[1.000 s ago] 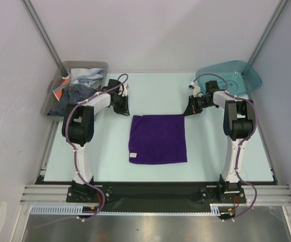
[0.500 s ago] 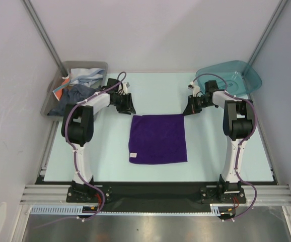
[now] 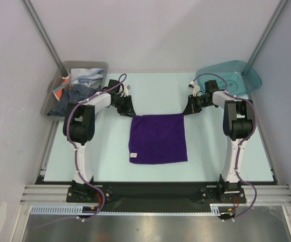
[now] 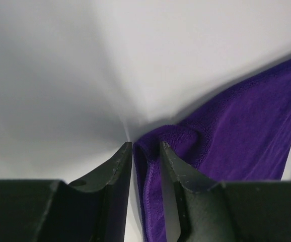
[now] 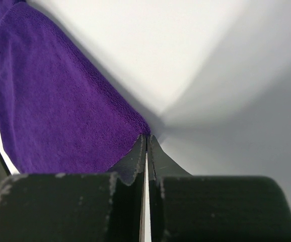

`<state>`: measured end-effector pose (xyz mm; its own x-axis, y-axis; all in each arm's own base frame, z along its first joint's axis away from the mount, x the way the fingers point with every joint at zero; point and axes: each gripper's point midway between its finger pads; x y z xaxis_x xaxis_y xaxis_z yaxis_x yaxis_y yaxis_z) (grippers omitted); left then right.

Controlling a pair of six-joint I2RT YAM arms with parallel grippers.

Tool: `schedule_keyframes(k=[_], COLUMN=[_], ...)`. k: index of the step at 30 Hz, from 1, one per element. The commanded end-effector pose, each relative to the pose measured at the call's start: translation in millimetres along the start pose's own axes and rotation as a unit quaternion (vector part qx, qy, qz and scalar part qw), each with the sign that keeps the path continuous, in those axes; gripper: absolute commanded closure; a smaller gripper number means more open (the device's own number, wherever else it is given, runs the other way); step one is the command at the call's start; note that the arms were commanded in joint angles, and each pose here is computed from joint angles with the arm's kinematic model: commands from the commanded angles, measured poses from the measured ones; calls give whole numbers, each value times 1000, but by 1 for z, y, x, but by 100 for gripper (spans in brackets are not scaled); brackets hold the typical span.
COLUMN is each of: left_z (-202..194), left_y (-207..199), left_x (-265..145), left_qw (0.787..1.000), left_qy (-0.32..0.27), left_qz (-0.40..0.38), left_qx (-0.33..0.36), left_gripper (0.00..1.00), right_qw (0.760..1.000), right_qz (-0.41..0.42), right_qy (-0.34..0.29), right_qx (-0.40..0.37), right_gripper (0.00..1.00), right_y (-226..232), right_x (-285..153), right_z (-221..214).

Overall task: Fold and stack the towels
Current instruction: Fold the towel

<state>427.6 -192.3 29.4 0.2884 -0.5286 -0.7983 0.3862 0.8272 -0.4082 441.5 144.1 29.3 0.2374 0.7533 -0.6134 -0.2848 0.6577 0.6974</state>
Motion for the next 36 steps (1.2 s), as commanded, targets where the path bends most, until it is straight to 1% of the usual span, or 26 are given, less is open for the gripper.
schedule_keyframes(k=[1,3,4,5,6,9,12,19,20,22,23,24,25,26,27,29,31,33,36], left_z=[12,14,17,21,24,34,44,42,41,44,46,48,53,55,55,57,57,51,43], left_y=[-6,-9,-9,-10,-9,-3,13,23,23,22,22,22,22,22,24,27,27,30,31], left_x=[0,1,2,0,-1,-9,-19,-16,-16,-18,-19,-22,-25,-25,-27,-25,-20,-15,-7], left_qw=[1000,1000,1000,1000,999,998,994,992,992,993,993,993,994,994,994,994,994,995,996], left_qy=[-9,-16,-22,-27,-32,-54,-80,-75,-74,-79,-81,-84,-88,-88,-84,-81,-76,-63,-48], left_qz=[-1,-9,-9,-10,-8,12,41,62,60,59,60,62,64,64,66,70,59,58,50], left_qx=[-1,-2,-6,-7,-9,-26,-60,-77,-76,-66,-61,-52,-31,-19,3,19,42,50,54], left_gripper=[67,75,82,96,100,100,100,100,97,86,72,66,56,52,51,48,48,48,51], right_qw=[999,999,999,999,999,999,998,998,998,998,998,998,998,998,998,998,998,998,998], right_qz=[2,1,0,-8,-12,-36,-48,-54,-51,-50,-49,-48,-46,-46,-45,-42,-40,-40,-40], right_qy=[-24,-26,-25,-28,-27,-37,-40,-41,-42,-42,-41,-41,-42,-42,-42,-42,-41,-41,-38], right_qx=[-22,-20,-19,-17,-16,-12,-9,-1,0,-1,0,0,-1,-1,-1,-1,1,-1,3], right_gripper=[100,100,100,100,100,100,100,100,100,100,100,100,100,100,100,100,100,100,100], right_y=[10,9,9,6,5,-3,-7,-12,-11,-11,-11,-11,-10,-9,-9,-9,-9,-9,-10], right_x=[-7,-8,-7,-8,-8,-10,-10,-8,-9,-8,-8,-8,-8,-9,-8,-7,-7,-6,-4], right_z=[17,17,17,18,17,21,23,23,23,24,24,24,24,25,25,25,25,26,24])
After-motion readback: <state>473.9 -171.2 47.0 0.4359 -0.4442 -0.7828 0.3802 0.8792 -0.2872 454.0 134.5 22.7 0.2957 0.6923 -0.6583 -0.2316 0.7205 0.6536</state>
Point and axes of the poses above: each gripper's point midway between its finger pads, its own x axis out along the fingers, its own y axis along the line the jaws close on, z = x × y, and after that the axes turned 15 degrees about x, right-handed
